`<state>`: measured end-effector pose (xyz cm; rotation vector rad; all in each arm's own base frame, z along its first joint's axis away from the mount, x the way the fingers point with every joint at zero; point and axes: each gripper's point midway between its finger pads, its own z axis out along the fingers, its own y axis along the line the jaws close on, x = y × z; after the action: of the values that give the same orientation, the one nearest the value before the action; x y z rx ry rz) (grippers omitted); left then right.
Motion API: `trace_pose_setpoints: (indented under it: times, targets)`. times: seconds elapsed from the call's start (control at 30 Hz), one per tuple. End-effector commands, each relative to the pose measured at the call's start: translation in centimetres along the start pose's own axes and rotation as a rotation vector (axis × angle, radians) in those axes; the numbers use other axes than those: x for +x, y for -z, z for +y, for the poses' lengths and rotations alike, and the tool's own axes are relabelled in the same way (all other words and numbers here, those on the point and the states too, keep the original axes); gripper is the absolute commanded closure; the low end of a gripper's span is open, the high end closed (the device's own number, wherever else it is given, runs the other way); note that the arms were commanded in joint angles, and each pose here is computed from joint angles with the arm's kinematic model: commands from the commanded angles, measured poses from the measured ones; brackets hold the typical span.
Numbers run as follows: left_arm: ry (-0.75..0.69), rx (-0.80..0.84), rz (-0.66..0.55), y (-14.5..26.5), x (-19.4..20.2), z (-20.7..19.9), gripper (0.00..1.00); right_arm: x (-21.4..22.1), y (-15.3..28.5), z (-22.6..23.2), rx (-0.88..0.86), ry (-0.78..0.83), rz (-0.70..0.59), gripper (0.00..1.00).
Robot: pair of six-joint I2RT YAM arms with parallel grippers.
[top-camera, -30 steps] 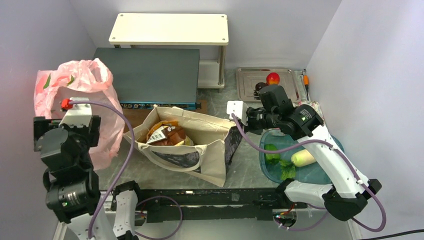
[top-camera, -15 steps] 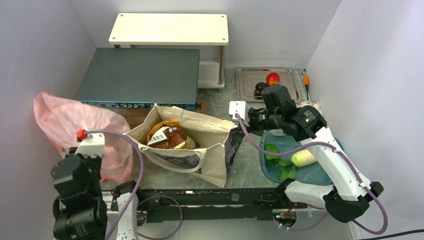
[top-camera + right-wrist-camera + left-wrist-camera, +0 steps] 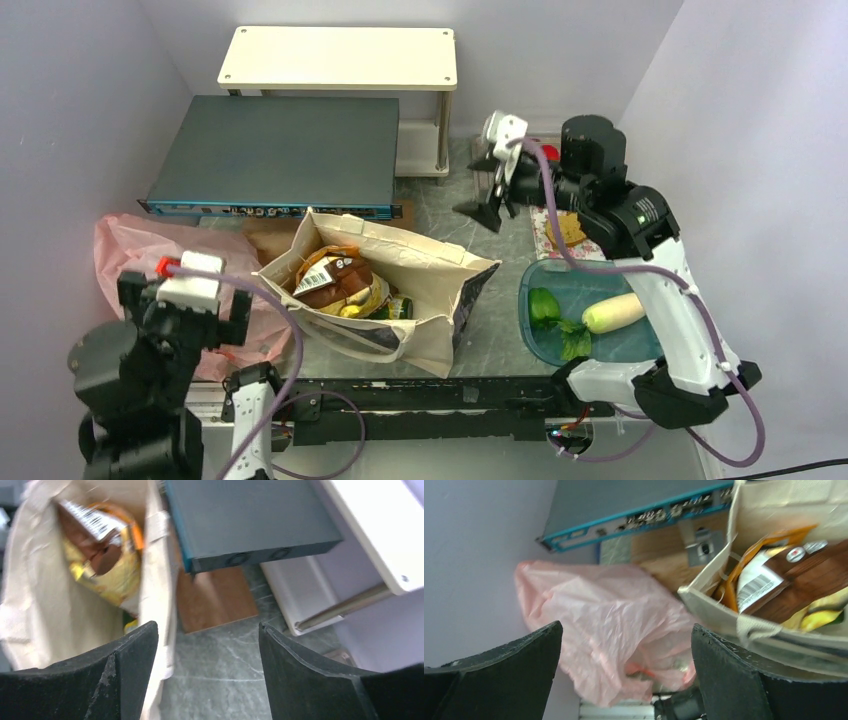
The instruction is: Untie the knot of the grocery bags and take out the mixed food
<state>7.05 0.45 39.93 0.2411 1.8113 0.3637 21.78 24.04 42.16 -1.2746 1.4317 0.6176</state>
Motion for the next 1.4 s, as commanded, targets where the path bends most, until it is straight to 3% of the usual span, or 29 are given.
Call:
trace_pose_setpoints:
  times: [0.0,0.13,0.23,0.43,0.57,0.77,1.0,1.37]
  targets:
    - [0.065,0.203,-0.094,-4.1,-4.7,-1.4,0.01,-0.9,-2.0,-6.6,0.101,-0.143,-0.111,0.27]
    - [0.081,0.273,-0.106,-5.9,-6.2,-1.6,0.01,4.2,-5.2,-10.6,0.056,-0.145,-0.064,0.33]
    - [0.077,0.291,-0.103,-6.9,-6.9,-1.2,0.01,9.3,-8.4,-12.4,0.025,-0.154,0.040,0.38]
    - [0.056,0.243,-0.099,-7.4,-7.6,0.1,0.01,19.3,-13.1,-11.9,-0.050,-0.196,0.191,0.45]
    - [0.079,0.241,-0.086,-7.3,-7.6,0.1,0.01,24.1,-16.3,-10.3,-0.131,-0.370,0.289,0.59]
    - [0.084,0.200,-0.074,-7.0,-7.3,0.6,0.01,28.4,-19.2,-6.5,-0.078,-0.671,0.338,0.69]
    - [0.081,0.163,-0.053,-6.2,-7.0,1.1,0.01,32.4,-22.2,-4.6,-0.005,-0.941,0.380,0.66]
    - [0.035,0.100,-0.013,-5.2,-6.9,2.4,0.01,35.4,-25.4,-2.8,-0.054,-1.066,0.407,0.57]
